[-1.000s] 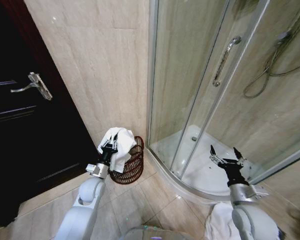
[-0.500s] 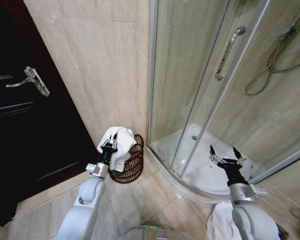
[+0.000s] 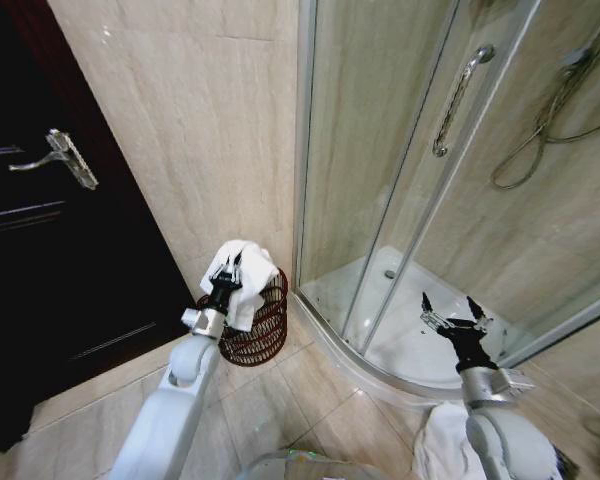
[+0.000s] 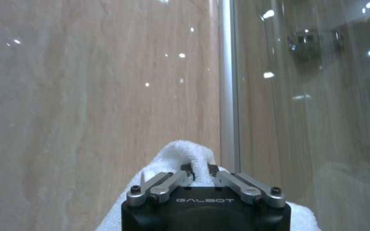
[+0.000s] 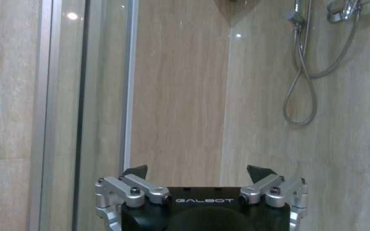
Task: Discard the used towel into the hamper.
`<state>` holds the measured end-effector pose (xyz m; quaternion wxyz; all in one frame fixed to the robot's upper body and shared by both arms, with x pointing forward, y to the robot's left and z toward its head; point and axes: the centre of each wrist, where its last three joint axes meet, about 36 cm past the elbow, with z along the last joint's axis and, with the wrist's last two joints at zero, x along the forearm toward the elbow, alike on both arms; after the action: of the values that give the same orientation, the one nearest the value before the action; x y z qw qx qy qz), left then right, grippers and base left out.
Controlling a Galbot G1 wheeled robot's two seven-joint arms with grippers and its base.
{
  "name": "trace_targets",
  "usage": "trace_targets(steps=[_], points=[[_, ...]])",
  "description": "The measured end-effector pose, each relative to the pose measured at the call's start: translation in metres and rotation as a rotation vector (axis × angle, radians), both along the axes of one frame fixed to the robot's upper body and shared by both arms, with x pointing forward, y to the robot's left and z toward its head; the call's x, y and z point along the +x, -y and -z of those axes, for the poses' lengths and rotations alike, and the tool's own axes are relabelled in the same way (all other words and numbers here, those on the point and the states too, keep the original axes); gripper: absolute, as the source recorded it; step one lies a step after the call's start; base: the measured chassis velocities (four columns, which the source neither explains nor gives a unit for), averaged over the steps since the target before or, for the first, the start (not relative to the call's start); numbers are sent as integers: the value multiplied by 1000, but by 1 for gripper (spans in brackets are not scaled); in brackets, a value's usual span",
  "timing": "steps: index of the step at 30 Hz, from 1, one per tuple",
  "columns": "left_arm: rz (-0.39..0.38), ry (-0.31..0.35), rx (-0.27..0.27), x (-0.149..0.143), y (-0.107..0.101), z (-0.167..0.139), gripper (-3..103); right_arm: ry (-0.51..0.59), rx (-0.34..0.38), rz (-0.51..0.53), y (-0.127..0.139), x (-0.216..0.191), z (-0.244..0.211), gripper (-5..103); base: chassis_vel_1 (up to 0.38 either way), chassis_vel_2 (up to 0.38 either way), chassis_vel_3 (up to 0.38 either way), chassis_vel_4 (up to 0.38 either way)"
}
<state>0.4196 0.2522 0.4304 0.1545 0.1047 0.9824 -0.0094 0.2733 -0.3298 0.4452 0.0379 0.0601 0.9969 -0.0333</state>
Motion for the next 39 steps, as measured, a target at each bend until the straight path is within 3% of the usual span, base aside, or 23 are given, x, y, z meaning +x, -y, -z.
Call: trace_targets(steps=[6,9,13,16,20,25,28,37,39], points=[[2,-56,45,32,0,32,7,4,-3,6,3,2,-2,100,0,0,0,0],[10,-47,58,51,0,46,7,9,-7,9,5,2,-5,100,0,0,0,0],[6,-50,121,69,-6,58,7,14,-6,19,10,1,-8,100,0,0,0,0],[-2,-119,193,73,-19,68,7,7,-4,39,18,-2,-5,100,0,0,0,0],[-1,-196,246,72,-33,78,7,2,-6,48,23,-5,-2,100,0,0,0,0],[34,-292,243,71,-42,84,7,7,-1,52,25,-5,-3,100,0,0,0,0],[83,-387,257,74,-46,83,7,17,0,50,28,0,-6,100,0,0,0,0],[116,-458,307,84,-45,81,4,12,-1,52,34,4,-4,100,0,0,0,0],[125,-473,315,82,-43,77,11,10,2,60,37,4,-1,100,0,0,0,0]])
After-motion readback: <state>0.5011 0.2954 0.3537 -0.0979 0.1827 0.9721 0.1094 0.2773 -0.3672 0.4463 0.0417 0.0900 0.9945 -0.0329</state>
